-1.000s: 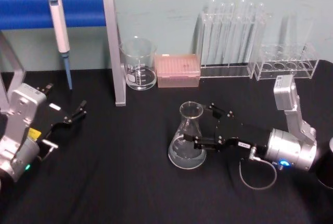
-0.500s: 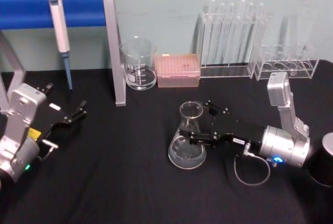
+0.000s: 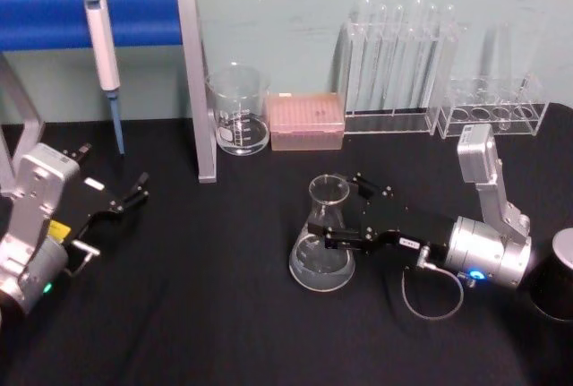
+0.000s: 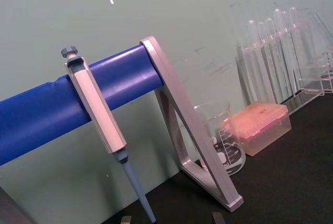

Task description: Grasp the erlenmeyer flask with one hand, shake it three times, then place it back.

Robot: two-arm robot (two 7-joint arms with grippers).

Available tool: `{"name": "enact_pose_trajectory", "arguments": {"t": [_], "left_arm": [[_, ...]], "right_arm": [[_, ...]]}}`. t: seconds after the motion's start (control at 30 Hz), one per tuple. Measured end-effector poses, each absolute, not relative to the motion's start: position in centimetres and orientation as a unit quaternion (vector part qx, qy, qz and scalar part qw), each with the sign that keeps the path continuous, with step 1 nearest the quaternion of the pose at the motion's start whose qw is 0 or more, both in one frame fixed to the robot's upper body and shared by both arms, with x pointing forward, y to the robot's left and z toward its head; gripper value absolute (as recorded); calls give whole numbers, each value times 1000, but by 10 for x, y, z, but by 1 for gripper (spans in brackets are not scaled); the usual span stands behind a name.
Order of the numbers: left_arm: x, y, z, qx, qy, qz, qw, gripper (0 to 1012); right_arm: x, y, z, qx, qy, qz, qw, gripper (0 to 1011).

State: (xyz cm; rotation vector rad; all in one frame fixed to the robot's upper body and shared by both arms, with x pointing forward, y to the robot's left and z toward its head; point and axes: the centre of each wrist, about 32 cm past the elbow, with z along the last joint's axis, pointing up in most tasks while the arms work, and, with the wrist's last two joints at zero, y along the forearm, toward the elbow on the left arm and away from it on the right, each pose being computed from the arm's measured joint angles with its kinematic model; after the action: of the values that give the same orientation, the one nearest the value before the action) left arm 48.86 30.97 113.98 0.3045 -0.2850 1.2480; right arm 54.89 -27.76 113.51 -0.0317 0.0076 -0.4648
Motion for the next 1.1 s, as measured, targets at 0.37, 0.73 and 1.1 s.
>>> {"name": "enact_pose_trajectory", "arguments": {"t": [0.37, 0.73, 1.1], "left_arm": [[489, 310, 1140, 141, -132, 580, 791, 1001], [489, 310, 1140, 141, -132, 580, 791, 1001], [489, 310, 1140, 141, -132, 580, 791, 1001]], "right_arm": [[549, -277, 1136, -18, 1, -236, 971, 1000], [549, -277, 1136, -18, 2, -235, 972, 1000], [549, -277, 1136, -17, 2, -234, 972, 977]]}}
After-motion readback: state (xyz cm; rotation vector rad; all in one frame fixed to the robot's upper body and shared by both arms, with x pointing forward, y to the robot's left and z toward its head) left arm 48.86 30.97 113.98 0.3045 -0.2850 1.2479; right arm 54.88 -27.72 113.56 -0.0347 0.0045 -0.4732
